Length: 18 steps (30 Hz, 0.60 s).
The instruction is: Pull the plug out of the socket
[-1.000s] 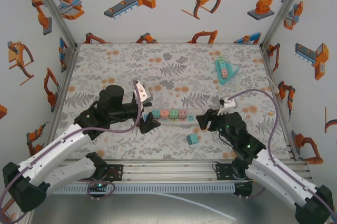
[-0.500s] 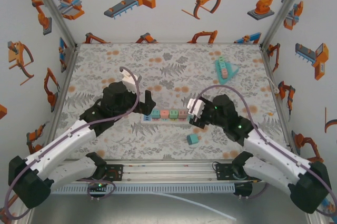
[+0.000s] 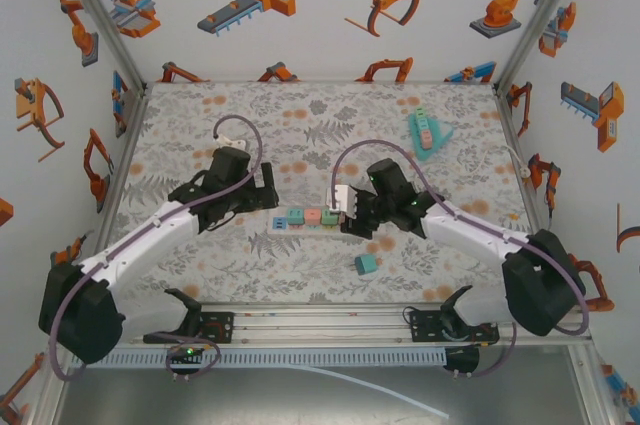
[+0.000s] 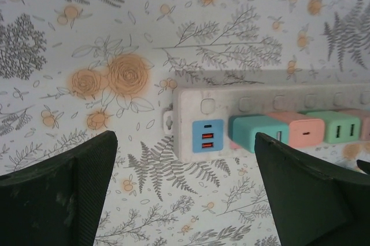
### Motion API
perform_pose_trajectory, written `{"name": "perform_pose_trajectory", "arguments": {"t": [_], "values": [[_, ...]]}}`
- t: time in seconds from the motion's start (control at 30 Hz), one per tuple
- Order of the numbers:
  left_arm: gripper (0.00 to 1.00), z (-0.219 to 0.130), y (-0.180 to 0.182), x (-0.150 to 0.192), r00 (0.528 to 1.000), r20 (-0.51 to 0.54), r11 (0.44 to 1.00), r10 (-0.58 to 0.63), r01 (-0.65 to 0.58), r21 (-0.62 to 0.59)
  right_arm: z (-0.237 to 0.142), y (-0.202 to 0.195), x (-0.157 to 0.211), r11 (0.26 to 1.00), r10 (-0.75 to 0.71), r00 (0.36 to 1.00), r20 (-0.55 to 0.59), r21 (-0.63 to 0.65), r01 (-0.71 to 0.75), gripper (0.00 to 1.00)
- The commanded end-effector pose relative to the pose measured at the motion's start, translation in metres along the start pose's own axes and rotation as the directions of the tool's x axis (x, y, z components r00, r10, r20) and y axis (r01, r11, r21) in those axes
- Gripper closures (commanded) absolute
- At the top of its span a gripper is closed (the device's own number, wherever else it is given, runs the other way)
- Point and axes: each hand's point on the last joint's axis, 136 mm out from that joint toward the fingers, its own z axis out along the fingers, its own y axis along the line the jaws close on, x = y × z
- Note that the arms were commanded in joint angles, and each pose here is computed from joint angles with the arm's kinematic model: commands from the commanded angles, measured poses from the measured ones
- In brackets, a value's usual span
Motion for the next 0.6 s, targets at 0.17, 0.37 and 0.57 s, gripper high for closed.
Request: {"name": "perform_pose_trajectory", "arguments": {"t": [0.17,0.37,0.57], "values": [[0.25,0.027,0.003,0.018,0.985,-0.155,0.996,-0.074,0.065,-0.063,0.007,-0.001,-0.007,0.999,0.006,0.999,0.035,-0.044,-0.004,0.51],[0.33,0.051,-0.01,0.036,0.959,-0.269,0.996,-0.09,0.085,-0.029,0.013,-0.003,0.001,0.999,0.001,1.0,0.011,-0.043,-0.001,0.56],[0.42,0.062,-0.004,0.052,0.943,-0.32,0.995,-0.095,0.079,-0.062,0.019,-0.01,0.0,0.998,-0.02,1.0,-0.007,-0.055,0.019,0.63]]}}
